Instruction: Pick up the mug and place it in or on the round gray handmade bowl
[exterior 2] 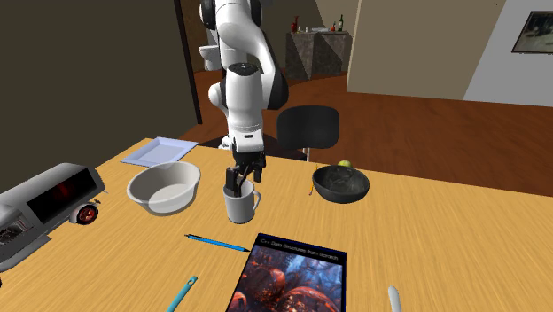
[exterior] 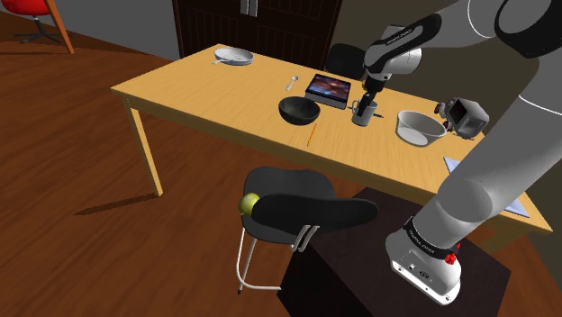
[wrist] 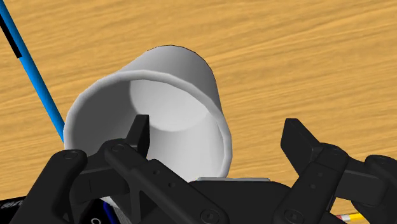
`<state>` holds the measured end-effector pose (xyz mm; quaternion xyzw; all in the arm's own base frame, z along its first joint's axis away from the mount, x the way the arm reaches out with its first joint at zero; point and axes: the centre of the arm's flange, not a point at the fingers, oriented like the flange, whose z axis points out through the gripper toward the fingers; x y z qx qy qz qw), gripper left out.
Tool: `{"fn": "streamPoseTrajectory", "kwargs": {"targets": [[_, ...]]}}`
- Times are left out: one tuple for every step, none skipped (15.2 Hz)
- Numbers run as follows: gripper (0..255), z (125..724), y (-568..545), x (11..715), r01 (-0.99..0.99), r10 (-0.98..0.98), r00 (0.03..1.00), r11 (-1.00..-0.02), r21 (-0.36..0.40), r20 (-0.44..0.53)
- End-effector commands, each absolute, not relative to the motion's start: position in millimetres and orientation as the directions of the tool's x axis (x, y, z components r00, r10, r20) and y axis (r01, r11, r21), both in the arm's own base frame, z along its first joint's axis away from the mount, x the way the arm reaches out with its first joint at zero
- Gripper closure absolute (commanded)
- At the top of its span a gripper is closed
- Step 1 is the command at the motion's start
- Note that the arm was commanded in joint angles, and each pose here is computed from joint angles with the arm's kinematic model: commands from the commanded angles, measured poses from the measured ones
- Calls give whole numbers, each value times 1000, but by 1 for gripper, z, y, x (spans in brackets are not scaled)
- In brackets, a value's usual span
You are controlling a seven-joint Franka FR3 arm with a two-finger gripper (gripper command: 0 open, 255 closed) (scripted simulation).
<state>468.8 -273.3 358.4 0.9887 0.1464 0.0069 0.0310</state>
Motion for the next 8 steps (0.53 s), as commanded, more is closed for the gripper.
{"fn": "streamPoseTrajectory", "kwargs": {"targets": [[0, 358, -273, 469, 289, 290, 957, -955, 63, 5], [0, 358, -273, 469, 289, 290, 957, -955, 63, 5], [255, 358, -273, 469, 289, 290, 957, -955, 63, 5], [255, 358, -273, 469, 289, 290, 957, -955, 63, 5], [255, 358, -273, 469, 289, 290, 957, -955, 63, 5], [255, 358, -273, 469, 289, 290, 957, -955, 63, 5], [255, 358, -273, 469, 289, 290, 957, -955, 63, 5], [255, 358, -273, 469, 289, 290, 957, -955, 63, 5]]}}
